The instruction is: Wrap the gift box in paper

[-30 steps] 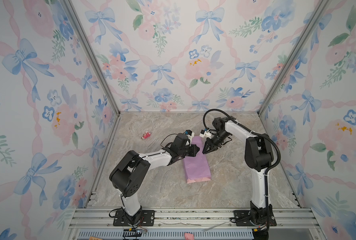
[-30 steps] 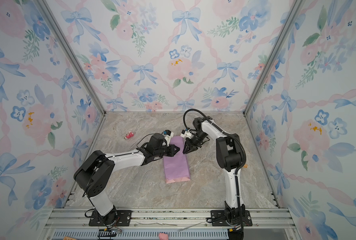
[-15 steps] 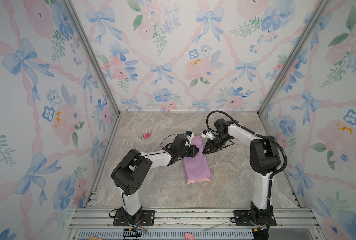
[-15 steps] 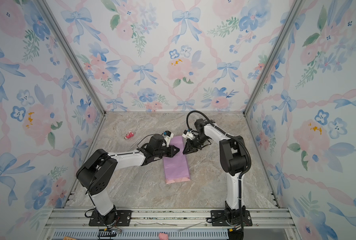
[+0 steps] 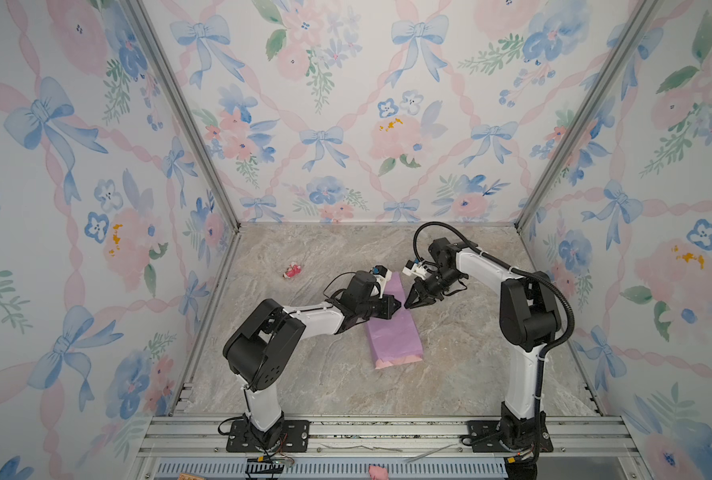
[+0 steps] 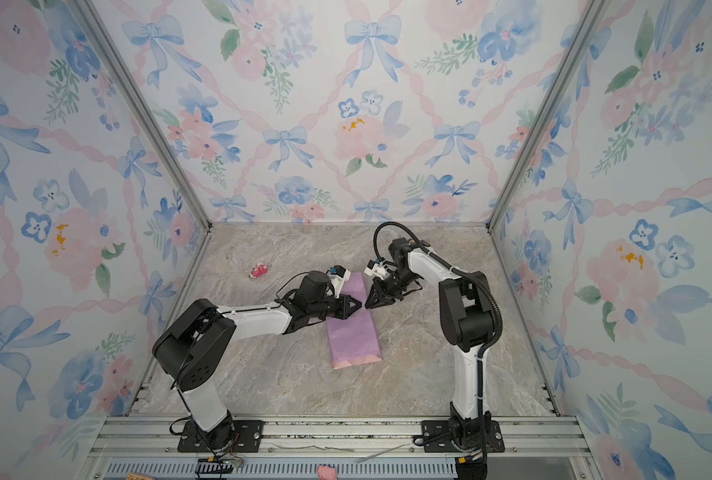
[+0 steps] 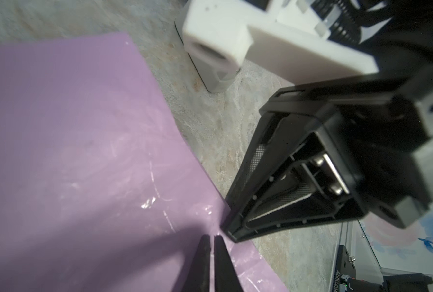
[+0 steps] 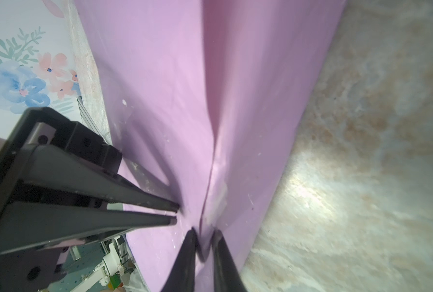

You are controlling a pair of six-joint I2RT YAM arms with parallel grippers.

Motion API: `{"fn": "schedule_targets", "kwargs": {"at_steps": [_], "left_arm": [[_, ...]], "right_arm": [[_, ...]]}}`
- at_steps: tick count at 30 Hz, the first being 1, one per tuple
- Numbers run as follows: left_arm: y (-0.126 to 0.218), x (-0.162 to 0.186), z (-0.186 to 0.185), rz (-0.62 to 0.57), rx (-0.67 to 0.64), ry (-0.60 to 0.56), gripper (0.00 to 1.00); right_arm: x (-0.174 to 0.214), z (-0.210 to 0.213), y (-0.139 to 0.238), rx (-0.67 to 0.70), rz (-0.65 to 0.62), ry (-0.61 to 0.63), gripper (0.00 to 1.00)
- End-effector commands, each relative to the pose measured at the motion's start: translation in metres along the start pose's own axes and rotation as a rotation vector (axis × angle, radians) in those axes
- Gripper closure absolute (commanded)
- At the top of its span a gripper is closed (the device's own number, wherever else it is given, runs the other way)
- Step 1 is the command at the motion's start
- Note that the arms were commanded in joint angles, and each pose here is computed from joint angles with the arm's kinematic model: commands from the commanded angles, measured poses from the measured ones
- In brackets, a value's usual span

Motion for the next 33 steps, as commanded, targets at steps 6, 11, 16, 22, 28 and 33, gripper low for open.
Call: {"fn": "schedule_targets", "kwargs": {"at_steps": [6,11,16,22,28,33], "left_arm": [[-0.001,0.036,0.045,0.093,-0.135,0.063,0.91],[-0.001,0.046,0.052,0.120,-0.151,0.065,0.91],[-0.001,0.048,0.054,0.124,-0.158,0.067,0.91],[0.000,0.048,0.055,0.124,-0.161,0.066,0.92],[0.000,0.047,0.054,0.118,-0.160,0.062,0.92],[-0.001,0.049,0.056,0.123,-0.167,0.061,0.92]], "right_arm": [[0.005,0.003,0.002,0.011,-0.019,0.005,0.80],[0.002,0.007,0.029,0.028,-0.081,0.043,0.73],[0.004,0.016,0.060,0.047,-0.138,0.124,0.75],[0.013,0.024,0.069,0.056,-0.088,0.259,0.85],[0.005,0.016,0.069,0.101,-0.039,0.304,0.86],[-0.007,-0.004,0.067,0.110,-0.162,0.164,0.64]]}}
Point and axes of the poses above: each gripper's point midway between its finger pads, its own y axis back along the fingers, its own z axis along the line the jaws close on, x = y × z, the point moved 5 cm from there along y, back along the fingers, and after that the axes turned 6 degrees about y, right-handed, at the moved point
